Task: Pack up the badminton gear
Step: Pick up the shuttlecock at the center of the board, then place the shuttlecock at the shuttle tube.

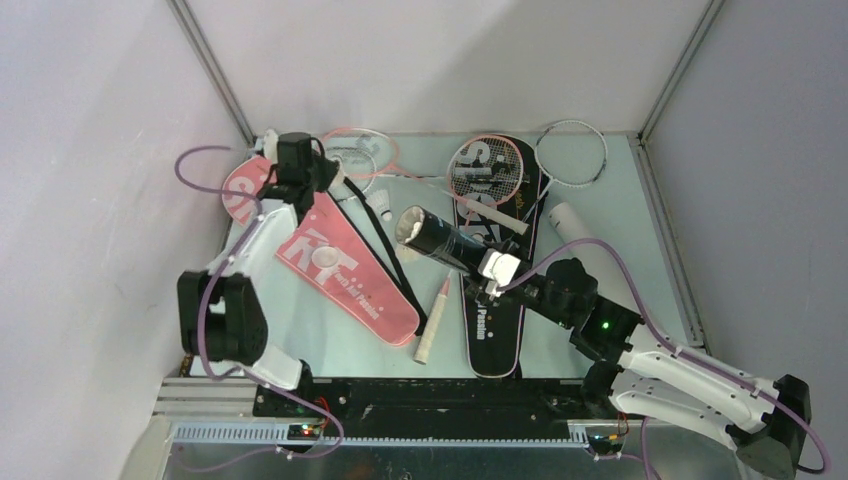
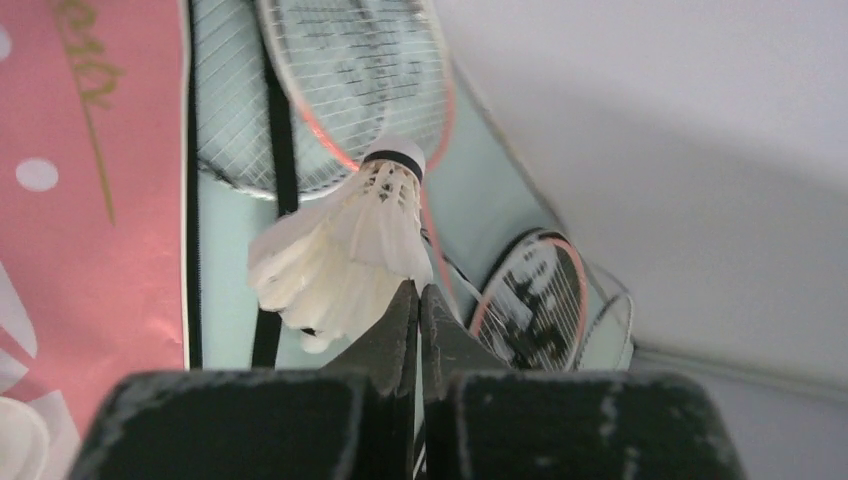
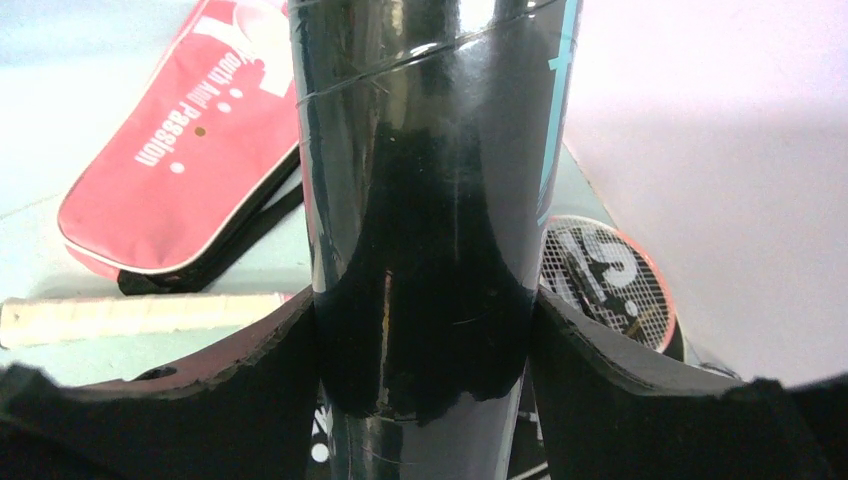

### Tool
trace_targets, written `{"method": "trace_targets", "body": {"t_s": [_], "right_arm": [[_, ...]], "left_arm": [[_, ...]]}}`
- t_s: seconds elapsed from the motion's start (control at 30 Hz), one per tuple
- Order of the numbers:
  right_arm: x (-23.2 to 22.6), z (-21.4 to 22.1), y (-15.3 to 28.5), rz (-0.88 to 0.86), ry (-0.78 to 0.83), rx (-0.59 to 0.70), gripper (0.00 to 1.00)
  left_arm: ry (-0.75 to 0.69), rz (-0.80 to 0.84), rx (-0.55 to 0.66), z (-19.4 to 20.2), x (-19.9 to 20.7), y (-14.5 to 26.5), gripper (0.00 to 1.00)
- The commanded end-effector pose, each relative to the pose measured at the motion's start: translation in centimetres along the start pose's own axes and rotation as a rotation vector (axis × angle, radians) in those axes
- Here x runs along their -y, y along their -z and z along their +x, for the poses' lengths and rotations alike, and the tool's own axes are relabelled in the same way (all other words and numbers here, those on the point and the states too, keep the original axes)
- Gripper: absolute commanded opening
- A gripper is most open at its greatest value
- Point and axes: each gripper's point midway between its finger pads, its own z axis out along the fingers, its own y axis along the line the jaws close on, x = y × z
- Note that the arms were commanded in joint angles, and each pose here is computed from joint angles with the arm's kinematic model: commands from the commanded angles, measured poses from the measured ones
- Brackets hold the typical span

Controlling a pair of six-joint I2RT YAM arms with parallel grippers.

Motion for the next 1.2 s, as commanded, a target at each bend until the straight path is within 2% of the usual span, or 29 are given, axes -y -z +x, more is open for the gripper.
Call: {"method": "trace_targets", "body": {"t_s": [0.0,0.1,0.27,0.57,0.67,0.83,1.17], "right_arm": [[1.9,-0.4,1.2,0.084,0.078,-0.02,0.27],[2.0,0.8,2.4,0.09,0.106,-0.08,0.27],[2.2,1.9,3.6,0.094,0.158,-0.135,0.27],[1.8,2.6,4.2,0.073,0.183,-0.182,0.28],[1.7,2.9,4.3,0.065,0.2,-0.196,0.28],[2.2,2.0,4.1,0.088,0.207,-0.165,0.29],[2.8,1.0,4.0,0.113,0.208,-0.123,0.29]], "left_arm": [[-0.32,0.236,-0.087,-1.0,5.2,7.9,0.0],[-0.449,0.352,-0.215,0.4,6.8,13.0,0.0],[-0.748,0.406,-0.34,2.6,6.1,19.3,0.0],[-0.942,0.826,-0.486,6.2,7.9,31.8,0.0],[-0.985,0.857,-0.498,6.3,7.7,33.4,0.0],[-1.01,0.945,-0.583,7.7,7.9,36.1,0.0],[-1.109,0.962,-0.654,9.2,7.0,37.4,0.0]]}}
